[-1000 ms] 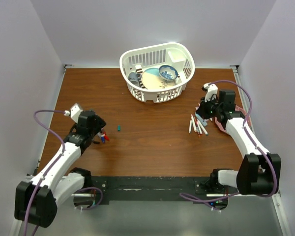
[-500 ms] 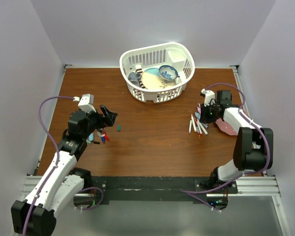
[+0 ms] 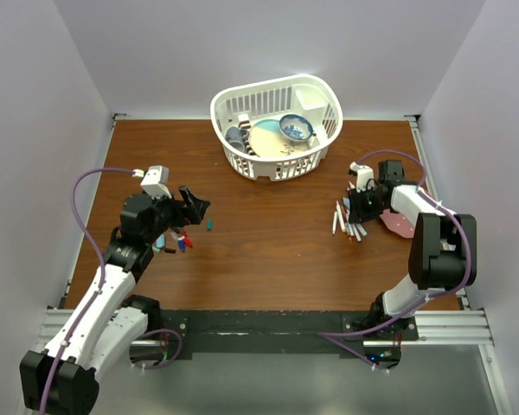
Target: Open the pen caps
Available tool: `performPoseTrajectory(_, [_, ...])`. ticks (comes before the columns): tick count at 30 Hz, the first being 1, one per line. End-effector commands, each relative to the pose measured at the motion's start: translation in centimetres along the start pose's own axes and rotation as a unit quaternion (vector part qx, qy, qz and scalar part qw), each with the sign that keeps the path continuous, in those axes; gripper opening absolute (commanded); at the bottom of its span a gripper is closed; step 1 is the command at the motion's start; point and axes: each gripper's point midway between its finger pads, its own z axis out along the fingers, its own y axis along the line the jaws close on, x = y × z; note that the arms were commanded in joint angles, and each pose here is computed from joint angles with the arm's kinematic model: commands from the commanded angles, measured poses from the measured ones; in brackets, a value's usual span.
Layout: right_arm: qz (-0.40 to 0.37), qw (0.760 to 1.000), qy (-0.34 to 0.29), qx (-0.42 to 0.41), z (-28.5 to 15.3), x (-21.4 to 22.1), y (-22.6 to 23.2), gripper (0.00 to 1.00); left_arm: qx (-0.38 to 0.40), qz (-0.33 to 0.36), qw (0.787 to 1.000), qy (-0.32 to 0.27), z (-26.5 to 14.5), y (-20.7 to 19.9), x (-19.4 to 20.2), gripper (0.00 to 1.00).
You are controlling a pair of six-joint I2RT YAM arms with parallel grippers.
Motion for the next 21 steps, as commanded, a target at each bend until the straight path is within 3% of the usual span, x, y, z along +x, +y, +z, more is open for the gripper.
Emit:
performPoseTrajectory(1, [-0.016, 0.999, -0.033, -0.001, -1.5, -2.2, 0.1, 0.31, 0.022, 0.016, 0.999, -0.020, 0.0, -0.8, -1.1, 0.91])
performPoseTrajectory(9, [-0.060, 0.993, -0.102, -0.009, -5.5, -5.0, 1.5, 0.35, 0.030, 0.026, 0.999, -0.014, -0.1, -1.3, -1.5, 0.95])
performPoseTrajectory(12, [-0.080, 0.980, -0.184, 0.009, -10.3, -7.7, 2.0, 0.47, 0.008, 0.042, 0.999, -0.013, -0.5, -1.1, -2.9, 0.98])
performPoseTrajectory(16, [-0.095, 0.957, -0.268, 0.057, -16.2, -9.7, 1.7, 0.77, -0.023, 0.096, 0.995, -0.020, -1.6, -1.0, -5.9, 1.00])
performPoseTrajectory(17, [-0.099, 0.953, -0.279, 0.068, -17.3, -9.9, 1.7, 0.91, -0.027, 0.108, 0.993, -0.037, -2.1, -1.5, -7.8, 1.00])
performPoseTrajectory(18, [-0.088, 0.952, -0.285, 0.075, -18.2, -9.9, 1.8, 0.99, -0.045, 0.118, 0.991, -0.047, -2.5, -1.2, -8.7, 1.00])
performPoseTrajectory(21, [-0.052, 0.934, -0.334, 0.115, -23.1, -11.6, 1.2, 0.99, -0.068, 0.154, 0.983, -0.073, -3.8, -1.1, -11.3, 1.00])
